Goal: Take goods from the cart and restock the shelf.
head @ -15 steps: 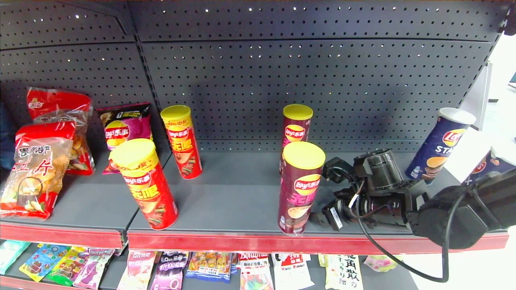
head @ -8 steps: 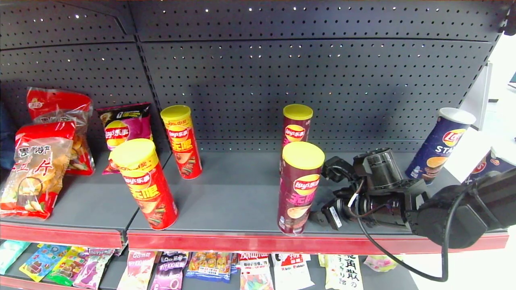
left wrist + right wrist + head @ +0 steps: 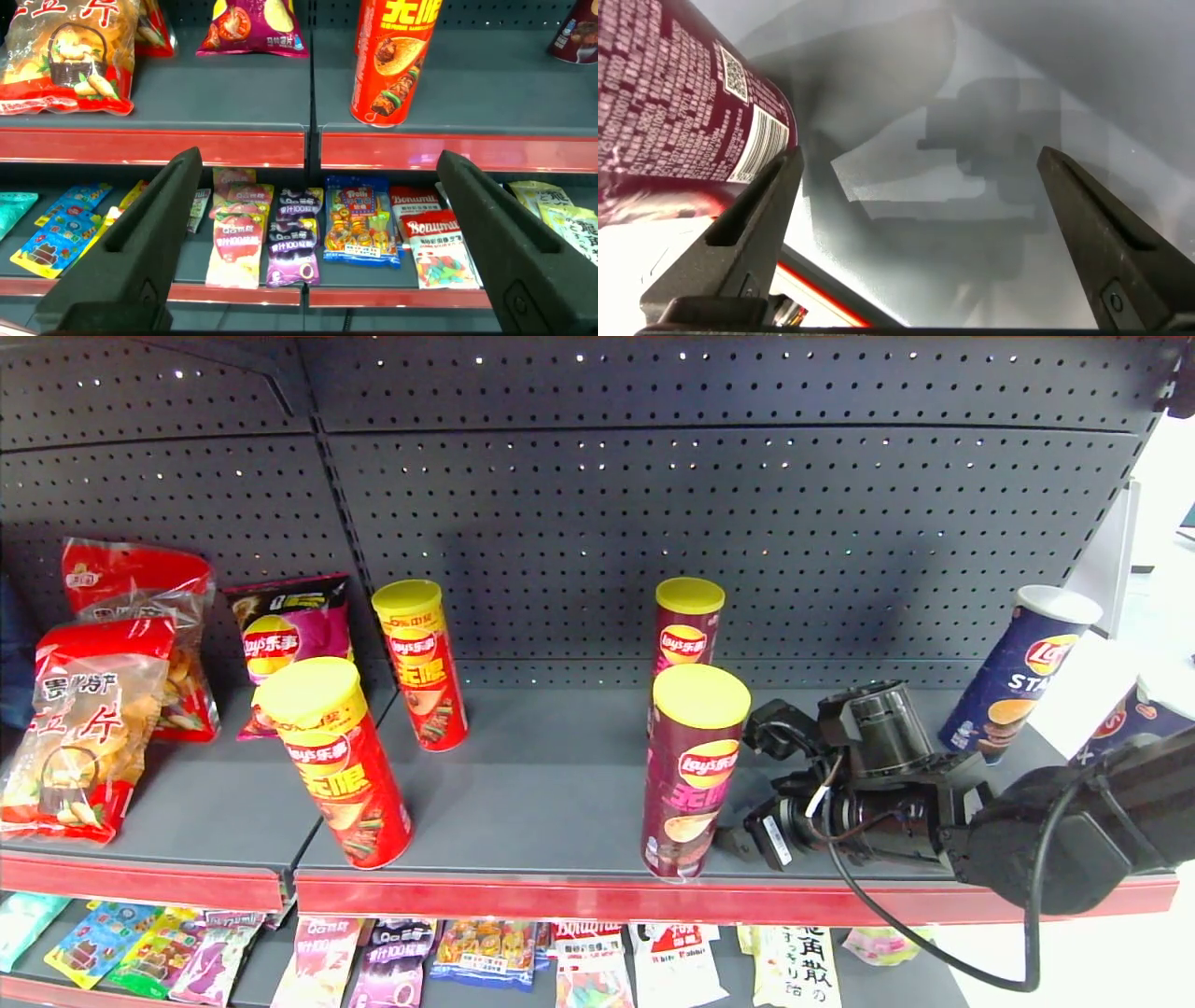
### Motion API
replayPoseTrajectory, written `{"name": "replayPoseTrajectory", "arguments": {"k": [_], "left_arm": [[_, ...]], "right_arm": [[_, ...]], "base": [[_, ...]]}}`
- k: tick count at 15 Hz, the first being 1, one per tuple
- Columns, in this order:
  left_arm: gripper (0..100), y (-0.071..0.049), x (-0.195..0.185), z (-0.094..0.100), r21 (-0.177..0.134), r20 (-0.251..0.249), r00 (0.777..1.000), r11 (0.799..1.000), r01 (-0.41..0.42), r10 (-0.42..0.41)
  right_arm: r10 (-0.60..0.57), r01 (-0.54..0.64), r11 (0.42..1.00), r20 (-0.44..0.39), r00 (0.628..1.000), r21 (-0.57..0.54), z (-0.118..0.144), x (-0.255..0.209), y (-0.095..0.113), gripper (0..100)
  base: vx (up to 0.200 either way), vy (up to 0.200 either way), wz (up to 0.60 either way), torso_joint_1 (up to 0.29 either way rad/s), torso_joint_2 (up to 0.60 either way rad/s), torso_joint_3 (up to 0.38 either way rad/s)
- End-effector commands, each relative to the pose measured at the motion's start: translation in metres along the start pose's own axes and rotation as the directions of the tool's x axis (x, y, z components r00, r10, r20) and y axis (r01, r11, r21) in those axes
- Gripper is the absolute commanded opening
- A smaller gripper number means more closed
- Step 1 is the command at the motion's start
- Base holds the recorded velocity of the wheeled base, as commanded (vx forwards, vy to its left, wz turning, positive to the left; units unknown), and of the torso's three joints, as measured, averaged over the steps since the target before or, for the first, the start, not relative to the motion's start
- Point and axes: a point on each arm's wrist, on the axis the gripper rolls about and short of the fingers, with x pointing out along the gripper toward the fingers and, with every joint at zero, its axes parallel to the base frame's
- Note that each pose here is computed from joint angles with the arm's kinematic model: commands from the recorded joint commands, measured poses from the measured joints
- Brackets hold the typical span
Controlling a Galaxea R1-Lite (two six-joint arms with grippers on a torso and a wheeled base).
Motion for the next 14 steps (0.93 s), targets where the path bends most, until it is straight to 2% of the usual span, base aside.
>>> {"name": "replayPoseTrajectory", "arguments": {"k": [1, 10, 12, 14], "left_arm": [[100, 0.0, 0.0, 0.0, 0.0, -0.001, 1.0, 1.0, -0.001, 0.001], [100, 0.0, 0.0, 0.0, 0.0, -0.001, 1.0, 1.0, 0.001, -0.001], [100, 0.0, 0.0, 0.0, 0.001, -0.001, 1.0, 1.0, 0.002, -0.002], [100, 0.0, 0.0, 0.0, 0.001, -0.001, 1.0, 1.0, 0.004, -0.004]], "right_arm": [[0.005, -0.005, 1.0, 0.002, 1.0, -0.004, 0.001, 0.0, 0.002, 100], [0.008, -0.008, 1.0, -0.004, 1.0, -0.007, -0.001, 0.0, 0.003, 100], [-0.009, 0.009, 1.0, -0.004, 1.0, -0.004, -0.003, -0.006, 0.002, 100], [-0.044, 0.044, 0.999, 0.035, 0.998, 0.003, -0.003, -0.029, 0.0, 100]], "base": [[0.0, 0.0, 0.0, 0.0, 0.0, 0.0], [0.0, 0.0, 0.0, 0.0, 0.0, 0.0], [0.0, 0.0, 0.0, 0.0, 0.0, 0.0], [0.0, 0.0, 0.0, 0.0, 0.0, 0.0]]}}
